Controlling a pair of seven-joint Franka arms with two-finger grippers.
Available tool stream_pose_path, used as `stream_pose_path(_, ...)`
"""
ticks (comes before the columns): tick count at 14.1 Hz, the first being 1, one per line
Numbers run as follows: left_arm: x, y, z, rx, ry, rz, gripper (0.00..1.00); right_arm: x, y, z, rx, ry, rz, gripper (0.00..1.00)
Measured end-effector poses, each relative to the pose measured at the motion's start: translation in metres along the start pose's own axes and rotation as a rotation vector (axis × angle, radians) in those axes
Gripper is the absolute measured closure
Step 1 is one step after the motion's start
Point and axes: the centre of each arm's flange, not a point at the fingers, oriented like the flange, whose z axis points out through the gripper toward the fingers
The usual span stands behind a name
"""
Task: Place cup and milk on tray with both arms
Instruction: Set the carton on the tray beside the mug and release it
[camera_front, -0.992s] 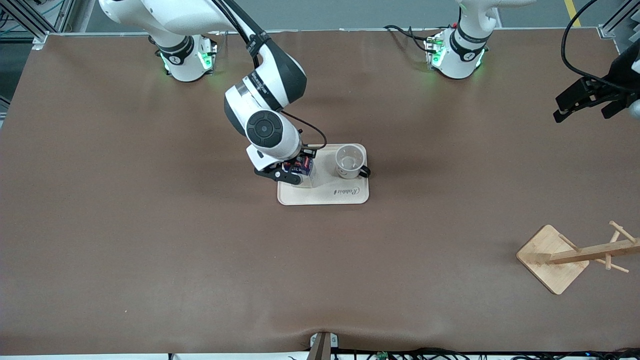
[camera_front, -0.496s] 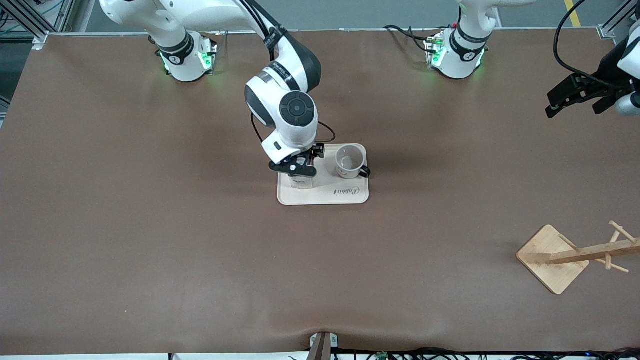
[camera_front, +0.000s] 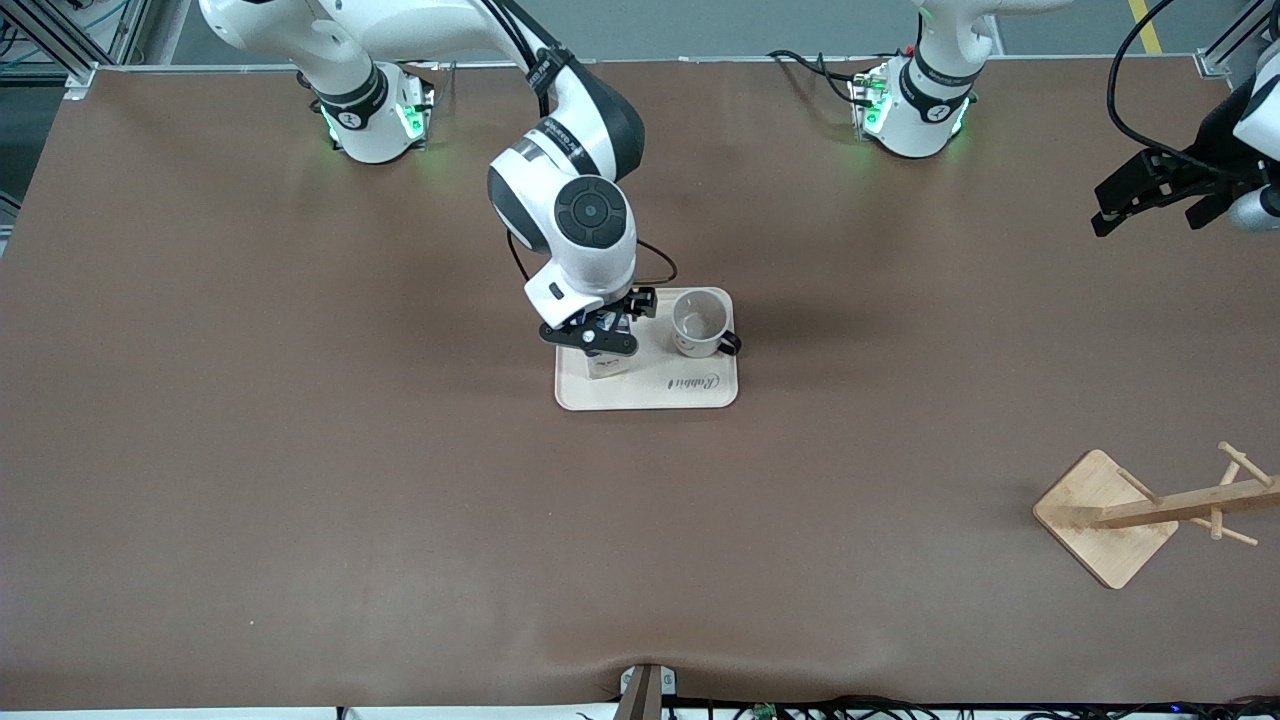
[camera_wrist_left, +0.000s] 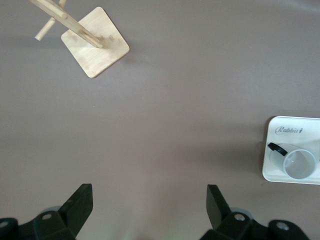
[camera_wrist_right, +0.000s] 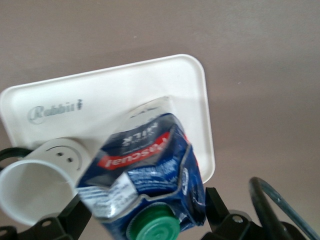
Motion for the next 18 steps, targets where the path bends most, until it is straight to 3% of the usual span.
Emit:
stream_pose_path(9, -0.001, 0.009, 0.001, 0.024, 0.004, 0.022, 0.0, 0.007, 0.031, -0.11, 0.028, 0.005, 0.038, 0.0)
stream_pose_path(13, -0.001, 0.009, 0.003, 0.025, -0.001, 0.021, 0.0, 0.032, 0.074, -0.163, 0.067, 0.039, 0.098, 0.0)
stream_pose_path(18, -0.001, 0.009, 0.005, 0.026, -0.004, 0.021, 0.0, 0.07, 0.167, -0.222, 0.052, 0.019, 0.155, 0.0)
